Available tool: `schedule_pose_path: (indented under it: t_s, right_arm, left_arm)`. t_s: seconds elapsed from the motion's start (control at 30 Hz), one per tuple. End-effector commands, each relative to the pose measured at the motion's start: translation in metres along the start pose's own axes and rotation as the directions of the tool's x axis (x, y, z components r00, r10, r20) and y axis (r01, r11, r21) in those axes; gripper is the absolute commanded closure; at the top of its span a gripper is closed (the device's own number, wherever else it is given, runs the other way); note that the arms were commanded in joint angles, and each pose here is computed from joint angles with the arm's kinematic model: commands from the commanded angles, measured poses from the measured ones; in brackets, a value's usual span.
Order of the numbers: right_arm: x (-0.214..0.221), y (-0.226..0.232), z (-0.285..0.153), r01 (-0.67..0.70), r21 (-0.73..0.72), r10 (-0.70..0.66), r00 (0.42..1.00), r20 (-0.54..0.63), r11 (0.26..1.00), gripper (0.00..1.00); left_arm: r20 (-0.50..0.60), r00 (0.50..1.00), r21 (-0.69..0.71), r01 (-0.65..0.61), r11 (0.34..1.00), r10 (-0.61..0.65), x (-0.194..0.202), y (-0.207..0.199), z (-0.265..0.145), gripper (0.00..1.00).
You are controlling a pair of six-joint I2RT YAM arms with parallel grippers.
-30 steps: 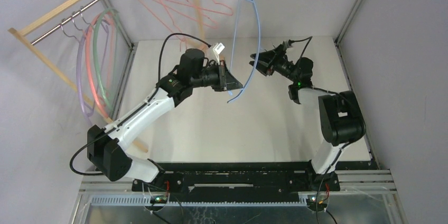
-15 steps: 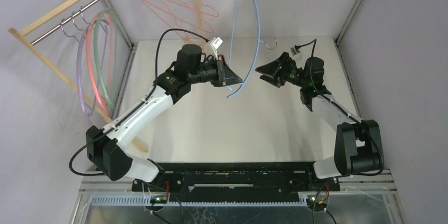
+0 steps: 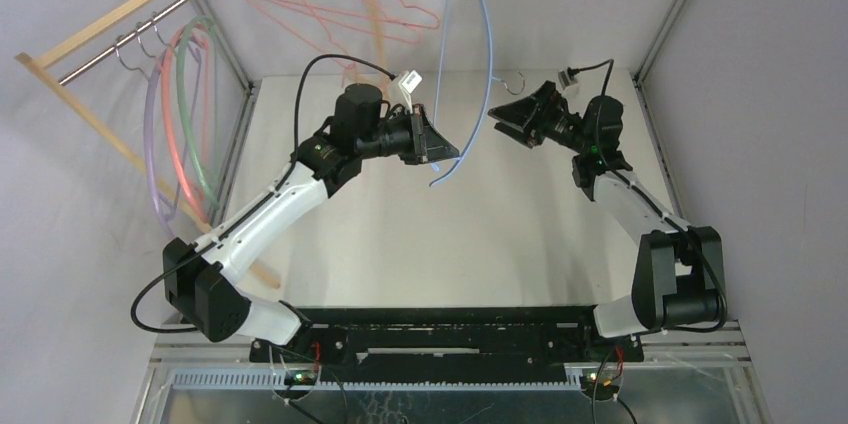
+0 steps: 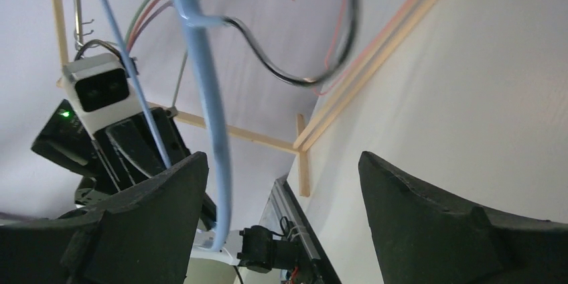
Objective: Organize the hangers
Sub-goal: Pick up the hanger at the center of the board.
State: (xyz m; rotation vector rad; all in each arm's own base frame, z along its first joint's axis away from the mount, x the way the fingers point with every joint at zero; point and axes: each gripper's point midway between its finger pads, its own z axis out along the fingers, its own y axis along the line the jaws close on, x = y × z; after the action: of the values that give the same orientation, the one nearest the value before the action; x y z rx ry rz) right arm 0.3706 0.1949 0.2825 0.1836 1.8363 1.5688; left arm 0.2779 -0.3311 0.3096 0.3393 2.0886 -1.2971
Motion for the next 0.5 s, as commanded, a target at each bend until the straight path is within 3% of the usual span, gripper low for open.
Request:
schedule_pose_path:
  t_s: [0.0, 0.3, 0.47]
  right_arm:
    - [-0.015, 0.054, 0.0, 0.1, -0.118, -0.096, 0.995, 0.038, 0.988, 0.1]
    - [-0.01, 0.067, 0.018, 0.123, -0.169, -0.122, 0.992, 0.014, 0.978, 0.11]
    - [-0.03, 0.076, 0.04, 0.123, -0.237, -0.119, 0.992, 0.03, 0.964, 0.19]
  left_arm:
    - [0.059, 0.997, 0.058, -0.062, 0.996, 0.058, -0.015, -0.018, -0.01, 1.0]
    - [0.048, 0.998, 0.073, -0.055, 0.996, 0.051, -0.014, -0.019, -0.008, 1.0]
    - [0.035, 0.998, 0.075, -0.048, 0.996, 0.045, -0.007, -0.018, -0.009, 1.0]
